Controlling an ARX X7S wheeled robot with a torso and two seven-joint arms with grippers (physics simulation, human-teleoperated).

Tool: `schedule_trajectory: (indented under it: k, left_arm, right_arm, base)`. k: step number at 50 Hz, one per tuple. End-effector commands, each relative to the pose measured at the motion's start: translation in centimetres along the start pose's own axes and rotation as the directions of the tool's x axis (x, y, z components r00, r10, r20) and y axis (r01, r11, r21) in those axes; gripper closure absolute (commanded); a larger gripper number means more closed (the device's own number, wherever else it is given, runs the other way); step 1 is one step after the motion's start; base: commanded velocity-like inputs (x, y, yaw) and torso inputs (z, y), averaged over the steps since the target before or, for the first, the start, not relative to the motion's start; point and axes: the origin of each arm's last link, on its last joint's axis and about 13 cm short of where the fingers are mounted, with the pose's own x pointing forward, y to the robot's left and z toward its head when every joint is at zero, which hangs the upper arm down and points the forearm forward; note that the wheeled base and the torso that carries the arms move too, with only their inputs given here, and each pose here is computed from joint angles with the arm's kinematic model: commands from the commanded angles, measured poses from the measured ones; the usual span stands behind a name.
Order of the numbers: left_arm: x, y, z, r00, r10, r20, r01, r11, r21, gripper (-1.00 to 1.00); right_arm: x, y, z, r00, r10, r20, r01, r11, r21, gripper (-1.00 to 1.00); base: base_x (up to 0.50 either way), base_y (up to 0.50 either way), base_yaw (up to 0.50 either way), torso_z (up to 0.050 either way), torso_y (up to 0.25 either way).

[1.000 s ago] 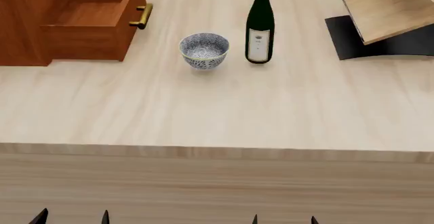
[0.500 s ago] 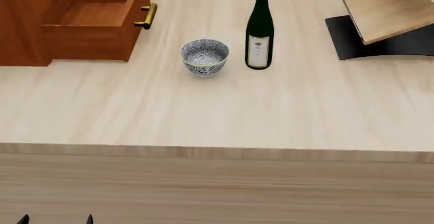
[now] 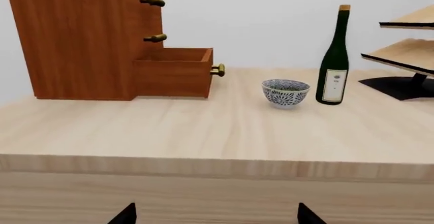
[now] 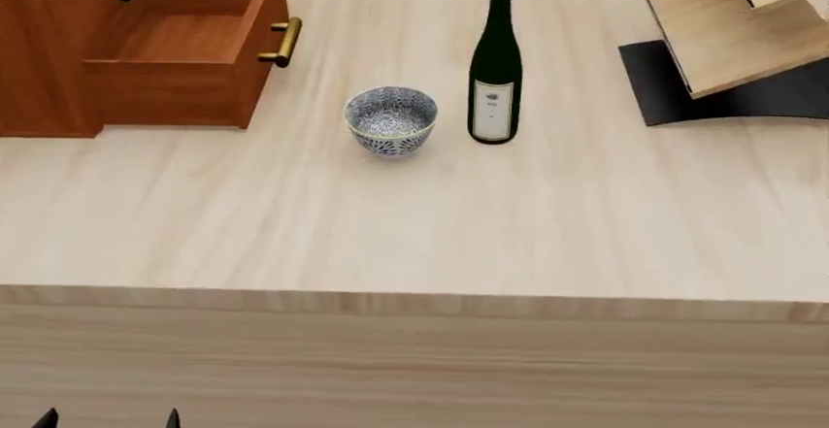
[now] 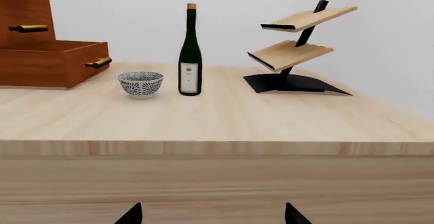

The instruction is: Put the bowl in the bottom drawer of the cabinet.

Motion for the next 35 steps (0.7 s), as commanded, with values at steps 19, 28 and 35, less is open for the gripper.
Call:
schedule_trajectory:
  k: [19, 28, 35]
  left_arm:
    - [0.48, -0.35, 0.01, 1.0, -0.024, -0.015, 0.023, 1.0, -0.012, -1.0]
    - [0.79, -0.19, -0.16, 0.999, -0.031, -0.024, 0.031, 0.999, -0.019, -1.0]
    - [0.5, -0.31, 0.06, 0.999, -0.032, -0.023, 0.031, 0.999, -0.018, -1.0]
  right_arm:
    - [0.4, 0.03, 0.28, 1.0, -0.002, -0.012, 0.002, 1.0, -0.012, -1.0]
    - [0.43, 0.15, 0.18, 1.0, -0.006, -0.008, 0.006, 1.0, -0.008, -1.0]
    - [0.31, 0.01, 0.04, 1.0, -0.004, -0.01, 0.004, 1.0, -0.005, -1.0]
  base:
    - [0.0, 0.0, 0.0, 0.05, 0.0]
    - [0.0, 0.0, 0.0, 0.05, 0.0]
    - [0.0, 0.0, 0.0, 0.05, 0.0]
